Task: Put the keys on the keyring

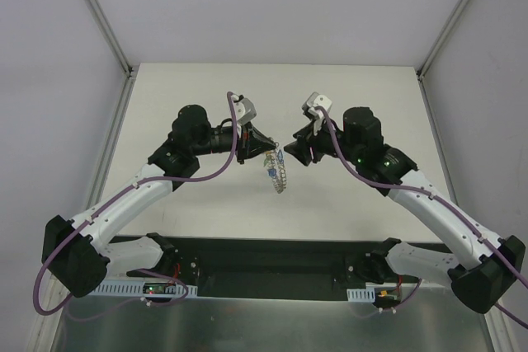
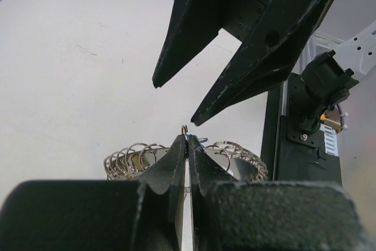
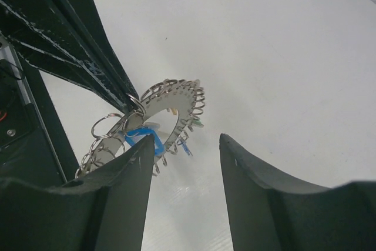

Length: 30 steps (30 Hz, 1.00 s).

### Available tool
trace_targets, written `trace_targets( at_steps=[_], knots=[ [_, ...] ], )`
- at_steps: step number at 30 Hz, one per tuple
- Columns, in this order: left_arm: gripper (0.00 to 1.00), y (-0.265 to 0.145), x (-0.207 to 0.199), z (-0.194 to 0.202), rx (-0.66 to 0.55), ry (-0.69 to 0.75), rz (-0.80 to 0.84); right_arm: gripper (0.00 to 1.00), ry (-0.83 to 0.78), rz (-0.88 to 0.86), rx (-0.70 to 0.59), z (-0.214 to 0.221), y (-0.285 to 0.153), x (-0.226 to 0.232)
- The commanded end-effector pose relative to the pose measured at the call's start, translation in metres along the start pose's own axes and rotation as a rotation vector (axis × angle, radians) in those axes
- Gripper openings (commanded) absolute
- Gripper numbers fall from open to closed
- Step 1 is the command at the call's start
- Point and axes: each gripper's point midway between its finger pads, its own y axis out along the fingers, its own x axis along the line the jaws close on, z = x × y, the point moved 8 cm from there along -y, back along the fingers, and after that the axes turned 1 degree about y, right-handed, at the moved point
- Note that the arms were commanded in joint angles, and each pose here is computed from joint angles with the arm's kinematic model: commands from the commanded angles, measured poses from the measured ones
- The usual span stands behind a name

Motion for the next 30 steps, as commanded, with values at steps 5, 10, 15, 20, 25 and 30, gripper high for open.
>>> trace_targets(
  at_steps=[5,10,15,20,25,30],
  knots=[
    [0.0,-0.006,-0.006,-0.02,-0.081,0.072,-0.001,0.5,0.029,0.005,-0.139,-0.026,-0.01,0.007],
    [0.0,-0.006,-0.006,-0.021,-0.084,0.072,-0.007,0.49,0.028,-0.058,-0.129,-0.022,-0.001,0.011],
    [0.0,-0.007,-0.007,-0.023,-0.09,0.071,-0.01,0.48,0.035,-0.094,-0.095,-0.014,0.008,0.012],
    [0.0,-0.007,-0.007,-0.026,-0.095,0.072,-0.011,0.46,0.045,-0.096,-0.075,-0.007,0.014,0.01],
    [0.0,-0.006,-0.009,-0.03,-0.105,0.073,0.006,0.36,0.051,-0.102,-0.07,-0.004,0.018,0.01],
    [0.0,-0.006,-0.009,-0.034,-0.135,0.078,0.01,0.04,0.041,-0.178,-0.1,-0.01,0.019,0.019]
  ],
)
